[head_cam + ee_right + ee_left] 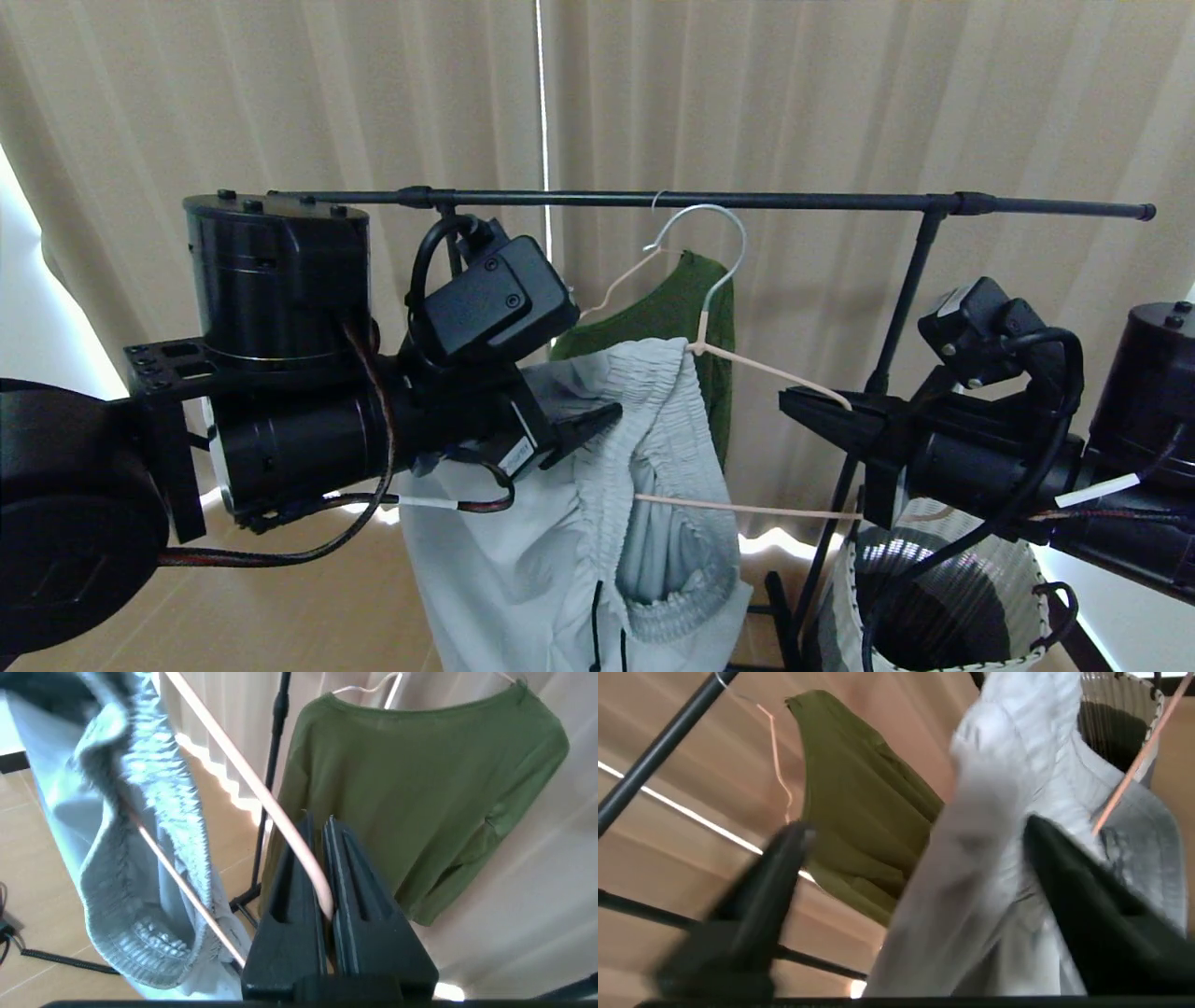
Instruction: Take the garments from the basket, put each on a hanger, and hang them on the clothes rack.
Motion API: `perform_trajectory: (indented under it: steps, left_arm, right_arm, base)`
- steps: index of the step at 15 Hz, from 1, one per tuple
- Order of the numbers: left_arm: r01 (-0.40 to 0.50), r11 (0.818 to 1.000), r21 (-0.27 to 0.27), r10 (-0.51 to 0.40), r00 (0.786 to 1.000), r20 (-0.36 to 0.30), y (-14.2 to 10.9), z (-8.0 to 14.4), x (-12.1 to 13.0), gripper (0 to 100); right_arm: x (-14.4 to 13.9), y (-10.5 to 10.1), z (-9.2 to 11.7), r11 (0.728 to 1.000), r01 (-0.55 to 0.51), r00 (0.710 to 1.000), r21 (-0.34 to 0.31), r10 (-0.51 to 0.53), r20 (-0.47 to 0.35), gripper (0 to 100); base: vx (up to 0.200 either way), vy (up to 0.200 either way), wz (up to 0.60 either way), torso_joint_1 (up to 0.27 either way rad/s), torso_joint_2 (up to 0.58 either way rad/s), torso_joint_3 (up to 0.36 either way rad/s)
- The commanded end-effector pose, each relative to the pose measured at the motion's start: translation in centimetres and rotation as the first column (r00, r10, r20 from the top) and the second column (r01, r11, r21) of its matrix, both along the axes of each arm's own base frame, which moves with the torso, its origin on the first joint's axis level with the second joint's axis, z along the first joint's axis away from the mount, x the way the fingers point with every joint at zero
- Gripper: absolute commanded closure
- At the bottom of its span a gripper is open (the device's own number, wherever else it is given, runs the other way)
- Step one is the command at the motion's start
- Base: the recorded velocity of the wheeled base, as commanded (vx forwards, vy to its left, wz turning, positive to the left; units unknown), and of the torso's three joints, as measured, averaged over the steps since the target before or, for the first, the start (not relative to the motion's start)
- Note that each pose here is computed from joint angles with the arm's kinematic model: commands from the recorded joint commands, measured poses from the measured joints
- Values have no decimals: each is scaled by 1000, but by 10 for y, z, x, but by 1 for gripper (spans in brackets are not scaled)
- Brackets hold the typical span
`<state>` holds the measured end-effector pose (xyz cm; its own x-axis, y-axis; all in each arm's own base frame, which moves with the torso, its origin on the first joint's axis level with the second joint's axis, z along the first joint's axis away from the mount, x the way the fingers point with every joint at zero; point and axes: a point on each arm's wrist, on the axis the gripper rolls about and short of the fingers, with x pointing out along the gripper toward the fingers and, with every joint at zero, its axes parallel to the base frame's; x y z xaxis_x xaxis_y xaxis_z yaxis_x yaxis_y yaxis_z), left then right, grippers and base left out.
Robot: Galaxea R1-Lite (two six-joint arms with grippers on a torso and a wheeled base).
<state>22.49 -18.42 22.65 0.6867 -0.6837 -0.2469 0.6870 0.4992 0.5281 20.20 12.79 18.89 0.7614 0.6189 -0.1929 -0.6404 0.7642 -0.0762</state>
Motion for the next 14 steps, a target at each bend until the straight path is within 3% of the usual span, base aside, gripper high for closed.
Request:
perform_trajectory:
  steps: [1,14]
  left_arm:
    - [-1,1000,4,1,1000,-4,-1,-2,1,100]
    - [-25,999,-29,26,999,33,6,-14,0,100]
  right_arm:
    - [-1,0,1,1000,-6,1000,3,6,3,100]
    - [0,0,2,1000,-5,1000,9,5,4,100]
  base:
    - [0,0,0,0,0,0]
    - [0,0,0,0,0,0]
